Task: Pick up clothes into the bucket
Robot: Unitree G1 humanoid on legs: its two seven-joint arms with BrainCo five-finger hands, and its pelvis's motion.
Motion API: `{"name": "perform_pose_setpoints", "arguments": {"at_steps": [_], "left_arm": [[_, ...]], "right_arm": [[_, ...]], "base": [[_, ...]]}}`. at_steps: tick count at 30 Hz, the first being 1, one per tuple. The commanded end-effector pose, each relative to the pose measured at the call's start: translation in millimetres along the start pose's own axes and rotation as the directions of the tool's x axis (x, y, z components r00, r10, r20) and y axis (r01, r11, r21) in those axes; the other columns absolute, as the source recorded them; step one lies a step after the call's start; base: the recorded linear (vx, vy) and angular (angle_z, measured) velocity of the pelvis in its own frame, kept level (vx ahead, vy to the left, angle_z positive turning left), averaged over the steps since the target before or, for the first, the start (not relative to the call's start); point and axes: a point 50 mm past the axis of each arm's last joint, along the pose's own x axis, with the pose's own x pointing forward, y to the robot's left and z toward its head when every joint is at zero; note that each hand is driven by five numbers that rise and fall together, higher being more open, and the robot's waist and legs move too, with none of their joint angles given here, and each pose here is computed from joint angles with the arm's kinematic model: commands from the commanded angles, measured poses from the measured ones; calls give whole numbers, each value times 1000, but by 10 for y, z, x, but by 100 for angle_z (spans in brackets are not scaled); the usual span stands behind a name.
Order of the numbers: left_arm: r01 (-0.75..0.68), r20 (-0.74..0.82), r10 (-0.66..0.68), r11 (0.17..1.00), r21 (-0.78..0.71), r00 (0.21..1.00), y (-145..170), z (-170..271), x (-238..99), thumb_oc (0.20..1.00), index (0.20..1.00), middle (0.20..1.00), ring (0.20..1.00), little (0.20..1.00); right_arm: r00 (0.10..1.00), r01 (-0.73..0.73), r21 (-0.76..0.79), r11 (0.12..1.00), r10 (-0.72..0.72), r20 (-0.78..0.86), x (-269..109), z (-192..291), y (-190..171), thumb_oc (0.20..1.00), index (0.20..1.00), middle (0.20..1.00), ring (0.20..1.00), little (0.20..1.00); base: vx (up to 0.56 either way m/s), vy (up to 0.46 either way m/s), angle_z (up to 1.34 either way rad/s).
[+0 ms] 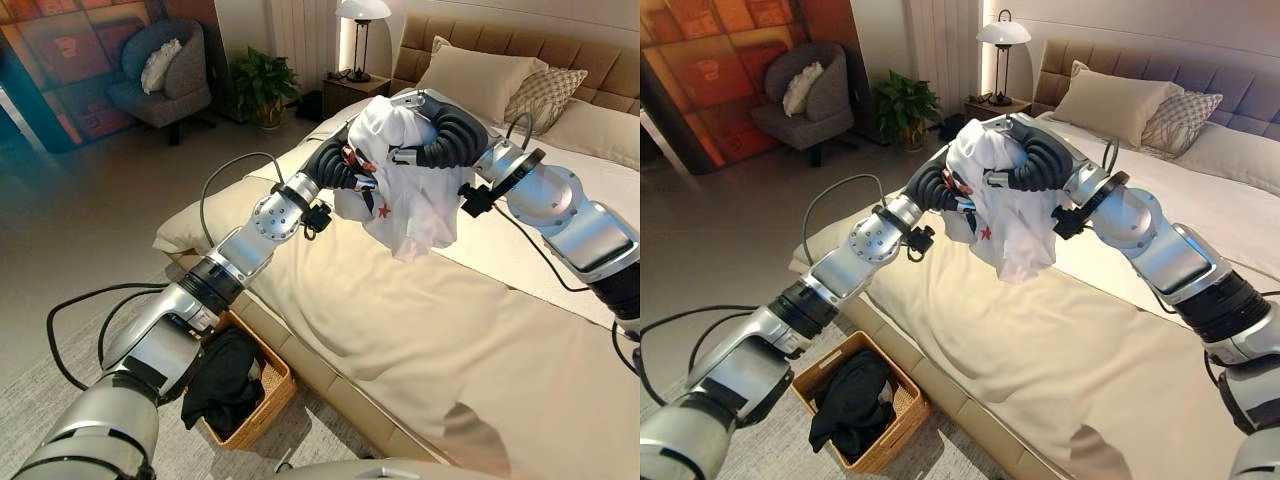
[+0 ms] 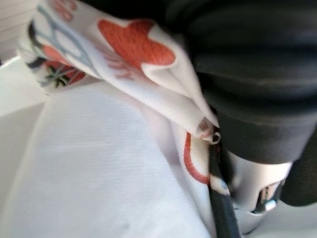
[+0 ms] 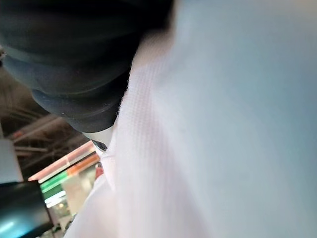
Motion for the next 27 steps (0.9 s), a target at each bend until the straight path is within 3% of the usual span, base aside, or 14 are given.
{"name": "perform_pose_setpoints", "arguments": {"at_steps": [1, 2, 3, 4, 5, 11, 12, 13, 14, 27], "left_arm": [[0, 21, -2, 995, 97, 1000, -46, 67, 182, 1000, 1000, 1000, 1000, 1000], [0, 20, -2, 995, 97, 1000, -47, 67, 181, 1000, 1000, 1000, 1000, 1000], [-5, 21, 3, 996, 94, 1000, -42, 62, 171, 529, 529, 529, 529, 529], [-5, 21, 3, 996, 94, 1000, -43, 61, 170, 529, 529, 529, 529, 529], [-9, 20, 8, 996, 83, 1000, -37, 56, 160, 216, 216, 216, 216, 216], [-55, 28, 56, 998, -32, 998, 23, 40, 74, 200, 200, 200, 200, 200], [-58, 28, 59, 997, -48, 998, 25, 37, 59, 200, 200, 200, 200, 200], [-72, 35, 75, 994, -78, 997, 47, 43, 29, 200, 200, 200, 200, 200], [-72, 35, 75, 994, -78, 997, 47, 42, 28, 200, 200, 200, 200, 200], [-152, 22, 161, 965, -215, 987, 105, -6, -120, 200, 200, 200, 200, 200]], "right_arm": [[929, 12, 89, 996, -44, 368, 171, 694, -68, 200, 200, 200, 200, 200], [929, 12, 89, 996, -44, 368, 170, 694, -68, 200, 200, 200, 200, 200], [926, 11, 99, 995, -48, 375, 160, 706, -66, 200, 200, 200, 200, 200], [926, 11, 99, 995, -48, 375, 159, 706, -65, 200, 200, 200, 200, 200], [925, 15, 102, 995, -53, 376, 149, 706, -70, 200, 200, 200, 200, 200], [930, 41, 102, 994, -75, 359, 108, 662, -90, 200, 200, 200, 200, 200], [932, 47, 102, 994, -80, 353, 101, 647, -92, 391, 391, 391, 391, 391], [937, 55, 102, 993, -87, 339, 90, 615, -95, 771, 771, 771, 771, 771], [937, 55, 102, 993, -87, 339, 90, 615, -95, 1000, 1000, 1000, 1000, 1000], [952, 137, 126, 983, -166, 258, 37, 423, -114, 1000, 1000, 1000, 1000, 1000]], "base": [[0, 0, 0], [0, 0, 0], [0, 0, 0], [0, 0, 0], [0, 0, 0], [0, 0, 0], [0, 0, 0], [0, 0, 0], [0, 0, 0], [0, 0, 0]]}}
